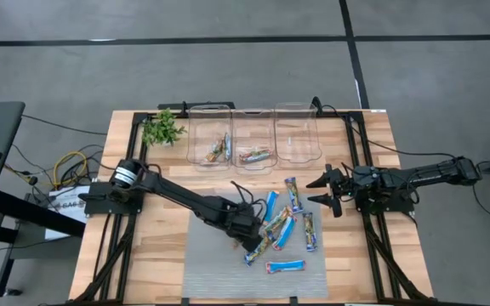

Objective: Pick and place Granola Bars by type
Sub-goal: Put the red granola bar into the middle transparent bin

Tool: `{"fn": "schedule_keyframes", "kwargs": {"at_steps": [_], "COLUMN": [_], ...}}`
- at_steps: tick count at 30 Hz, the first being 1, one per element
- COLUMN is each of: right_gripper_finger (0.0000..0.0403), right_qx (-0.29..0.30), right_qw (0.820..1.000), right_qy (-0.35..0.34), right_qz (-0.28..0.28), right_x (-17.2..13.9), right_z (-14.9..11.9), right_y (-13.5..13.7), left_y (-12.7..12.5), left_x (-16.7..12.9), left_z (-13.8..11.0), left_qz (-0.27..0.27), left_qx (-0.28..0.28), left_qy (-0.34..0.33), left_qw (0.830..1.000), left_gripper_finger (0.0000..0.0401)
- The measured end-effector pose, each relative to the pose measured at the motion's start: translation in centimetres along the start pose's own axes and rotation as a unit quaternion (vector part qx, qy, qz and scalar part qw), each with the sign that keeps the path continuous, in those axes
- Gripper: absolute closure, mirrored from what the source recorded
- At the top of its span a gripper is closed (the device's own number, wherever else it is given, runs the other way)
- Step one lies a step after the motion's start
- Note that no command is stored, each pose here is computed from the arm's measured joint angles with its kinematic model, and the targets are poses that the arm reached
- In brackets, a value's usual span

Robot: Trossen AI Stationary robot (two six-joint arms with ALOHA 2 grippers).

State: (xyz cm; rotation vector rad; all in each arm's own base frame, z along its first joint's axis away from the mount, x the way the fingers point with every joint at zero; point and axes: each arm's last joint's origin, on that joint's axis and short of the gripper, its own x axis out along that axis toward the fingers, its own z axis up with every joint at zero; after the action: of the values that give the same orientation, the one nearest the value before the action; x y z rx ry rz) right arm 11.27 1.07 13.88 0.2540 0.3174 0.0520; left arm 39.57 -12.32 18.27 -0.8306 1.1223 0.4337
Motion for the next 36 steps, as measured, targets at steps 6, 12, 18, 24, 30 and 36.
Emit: {"fn": "schedule_keyframes", "kwargs": {"at_steps": [6,12,18,24,30,36], "right_gripper_finger": [0.0178,0.0178,0.0178,0.0178,0.0178,0.0178], "right_qx": [0.0,0.0,0.0,0.0,0.0,0.0], "right_qw": [1.0,1.0,1.0,1.0,1.0,1.0], "right_qy": [0.0,0.0,0.0,0.0,0.0,0.0], "right_qz": [0.0,0.0,0.0,0.0,0.0,0.0], "right_x": [0.0,0.0,0.0,0.0,0.0,0.0], "right_z": [0.0,0.0,0.0,0.0,0.0,0.0], "right_y": [0.0,0.0,0.0,0.0,0.0,0.0], "left_y": [-2.1,-3.7,-4.5,-4.0,-2.2,1.9], "left_x": [-4.1,-8.3,-9.9,-9.7,-9.7,-10.0], "left_z": [2.1,5.2,6.5,7.2,10.1,15.2], "left_qz": [-0.08,-0.198,-0.275,-0.264,-0.238,-0.199], "left_qx": [-0.017,-0.072,-0.075,-0.077,-0.061,-0.051], "left_qy": [-0.138,-0.281,-0.319,-0.322,-0.34,-0.349], "left_qw": [0.987,0.936,0.904,0.906,0.908,0.914], "left_gripper_finger": [0.0359,0.0359,0.0358,0.0358,0.0358,0.0358]}}
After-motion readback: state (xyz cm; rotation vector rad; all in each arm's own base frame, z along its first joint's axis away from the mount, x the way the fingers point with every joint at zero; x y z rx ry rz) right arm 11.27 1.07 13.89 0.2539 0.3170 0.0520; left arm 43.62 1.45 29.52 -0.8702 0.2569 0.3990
